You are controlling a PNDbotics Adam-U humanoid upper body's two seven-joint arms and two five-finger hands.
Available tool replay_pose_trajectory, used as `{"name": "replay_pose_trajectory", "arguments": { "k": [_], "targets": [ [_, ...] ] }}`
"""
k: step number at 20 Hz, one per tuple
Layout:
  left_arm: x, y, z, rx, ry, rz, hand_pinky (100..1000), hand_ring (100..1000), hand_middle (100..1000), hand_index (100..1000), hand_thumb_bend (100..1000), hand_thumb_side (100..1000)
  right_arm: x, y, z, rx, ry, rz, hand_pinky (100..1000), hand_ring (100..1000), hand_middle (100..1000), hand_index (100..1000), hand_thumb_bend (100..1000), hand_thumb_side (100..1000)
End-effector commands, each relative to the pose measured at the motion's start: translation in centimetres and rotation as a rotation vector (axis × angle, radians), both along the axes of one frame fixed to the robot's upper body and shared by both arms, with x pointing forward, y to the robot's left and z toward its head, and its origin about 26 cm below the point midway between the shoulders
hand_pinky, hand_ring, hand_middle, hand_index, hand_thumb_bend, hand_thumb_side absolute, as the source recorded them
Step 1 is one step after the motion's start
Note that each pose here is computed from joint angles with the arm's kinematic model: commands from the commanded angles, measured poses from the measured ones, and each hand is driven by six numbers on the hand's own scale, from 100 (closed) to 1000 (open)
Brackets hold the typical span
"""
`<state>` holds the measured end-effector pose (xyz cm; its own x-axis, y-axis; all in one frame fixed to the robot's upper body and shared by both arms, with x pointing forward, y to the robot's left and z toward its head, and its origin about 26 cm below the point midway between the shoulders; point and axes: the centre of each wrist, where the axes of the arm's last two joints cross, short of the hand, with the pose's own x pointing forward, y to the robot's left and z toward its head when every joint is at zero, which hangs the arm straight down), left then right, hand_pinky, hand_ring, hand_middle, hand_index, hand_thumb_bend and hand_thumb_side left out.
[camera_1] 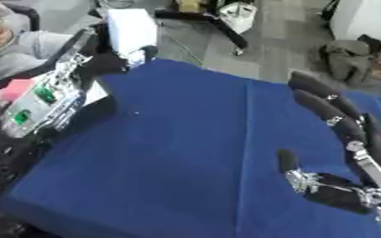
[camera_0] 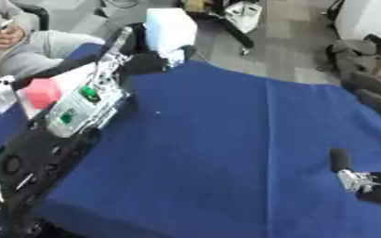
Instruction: Pick up the objects with one hand, pass them to the other hand, and then place them into the box on the other side of the table.
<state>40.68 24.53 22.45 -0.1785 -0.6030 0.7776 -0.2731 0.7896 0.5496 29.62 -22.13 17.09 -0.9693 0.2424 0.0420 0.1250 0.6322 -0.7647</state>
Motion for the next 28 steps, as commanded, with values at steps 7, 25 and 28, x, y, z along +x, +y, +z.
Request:
{"name": "replay_pose_trajectory", "arguments": {
  "k": [7, 25, 28],
  "targets": [
    [4.3, 10.0, -2.9, 0.795, 0.125, 0.520, 534, 335, 171, 413, 366, 100, -0.3, 0.4, 0.6, -0.015, -0.005, 0.029, 906, 939, 1000, 1000, 100, 100],
    [3.9, 15.0, -6.1, 0.832, 0.370, 0.636, 843, 828, 831, 927, 1000, 680, -0.4, 0.4, 0.4, -0.030, 0.021, 0.024, 902, 936, 1000, 1000, 100, 100],
    [3.9, 14.5, -5.6, 0.806, 0.339, 0.621, 849, 840, 848, 942, 1000, 672, -0.4, 0.4, 0.3, -0.032, 0.025, 0.023, 901, 934, 1000, 1000, 100, 100]
  ]
}}
